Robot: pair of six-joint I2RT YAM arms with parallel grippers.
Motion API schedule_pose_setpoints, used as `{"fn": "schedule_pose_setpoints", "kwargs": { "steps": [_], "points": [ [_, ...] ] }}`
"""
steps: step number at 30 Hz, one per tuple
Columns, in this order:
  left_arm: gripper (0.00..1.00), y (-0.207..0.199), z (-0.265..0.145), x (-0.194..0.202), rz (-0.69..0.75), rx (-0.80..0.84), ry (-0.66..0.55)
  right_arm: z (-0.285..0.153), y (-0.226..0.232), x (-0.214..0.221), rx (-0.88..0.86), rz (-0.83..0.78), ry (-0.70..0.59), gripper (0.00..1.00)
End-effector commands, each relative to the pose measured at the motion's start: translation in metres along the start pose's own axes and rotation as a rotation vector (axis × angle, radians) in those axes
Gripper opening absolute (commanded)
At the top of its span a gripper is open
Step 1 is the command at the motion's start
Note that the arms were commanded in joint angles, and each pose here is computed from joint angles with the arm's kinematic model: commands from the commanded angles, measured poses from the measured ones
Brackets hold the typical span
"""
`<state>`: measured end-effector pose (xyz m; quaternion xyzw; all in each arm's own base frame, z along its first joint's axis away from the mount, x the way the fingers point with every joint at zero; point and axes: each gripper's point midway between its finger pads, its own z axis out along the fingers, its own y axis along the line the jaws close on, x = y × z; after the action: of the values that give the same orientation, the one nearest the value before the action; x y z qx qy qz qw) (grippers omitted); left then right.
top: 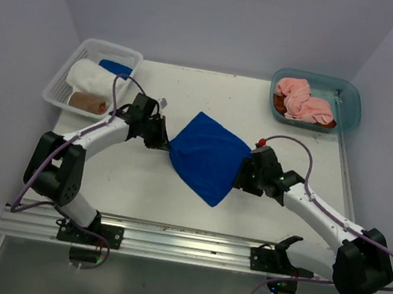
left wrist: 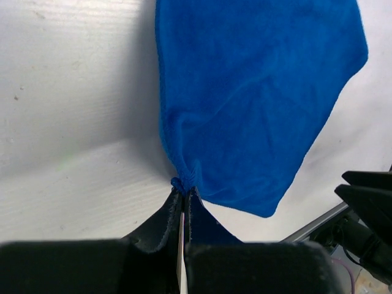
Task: Roll the towels
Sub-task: Flatten the towel
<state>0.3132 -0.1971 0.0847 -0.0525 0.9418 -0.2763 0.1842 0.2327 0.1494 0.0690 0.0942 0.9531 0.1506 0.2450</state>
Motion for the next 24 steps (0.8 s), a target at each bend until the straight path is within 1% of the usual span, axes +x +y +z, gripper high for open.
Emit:
{"fn": "schedule_pose_setpoints", "kwargs": {
  "steps": [1, 5, 6, 9, 10, 12, 17, 18, 19, 20, 21, 24],
  "points": [
    [0.00, 0.005, -0.007, 0.001, 0.042, -0.012, -0.034, -0.005, 0.015, 0.007, 0.018, 0.022, -0.102, 0.53],
    [0.00, 0.027, -0.010, 0.026, 0.008, -0.076, -0.004, -0.003, 0.025, 0.030, 0.026, -0.052, -0.082, 0.53],
    [0.00, 0.035, -0.011, 0.039, 0.000, -0.090, 0.012, -0.004, 0.034, 0.038, 0.011, -0.087, -0.075, 0.53],
    [0.00, 0.048, -0.016, 0.060, -0.013, -0.110, 0.018, 0.009, 0.043, 0.052, 0.033, -0.135, -0.046, 0.52],
    [0.00, 0.049, -0.018, 0.064, -0.016, -0.107, 0.018, 0.012, 0.045, 0.055, 0.037, -0.143, -0.035, 0.48],
    [0.00, 0.052, -0.020, 0.073, -0.027, -0.102, 0.026, 0.023, 0.051, 0.064, 0.063, -0.175, -0.003, 0.44],
    [0.00, 0.055, -0.019, 0.083, -0.047, -0.104, 0.040, 0.041, 0.053, 0.079, 0.106, -0.199, 0.043, 0.42],
    [0.00, 0.056, -0.019, 0.084, -0.049, -0.103, 0.042, 0.041, 0.051, 0.080, 0.119, -0.200, 0.047, 0.38],
    [0.00, 0.056, -0.019, 0.086, -0.049, -0.101, 0.046, 0.043, 0.046, 0.076, 0.149, -0.195, 0.029, 0.30],
    [0.00, 0.055, -0.019, 0.086, -0.052, -0.098, 0.044, 0.043, 0.041, 0.077, 0.172, -0.199, 0.030, 0.24],
    [0.00, 0.057, -0.018, 0.088, -0.057, -0.100, 0.047, 0.042, 0.037, 0.073, 0.195, -0.199, 0.015, 0.14],
    [0.00, 0.056, -0.017, 0.092, -0.066, -0.088, 0.054, 0.037, 0.024, 0.059, 0.258, -0.207, -0.027, 0.05]
  ]
}}
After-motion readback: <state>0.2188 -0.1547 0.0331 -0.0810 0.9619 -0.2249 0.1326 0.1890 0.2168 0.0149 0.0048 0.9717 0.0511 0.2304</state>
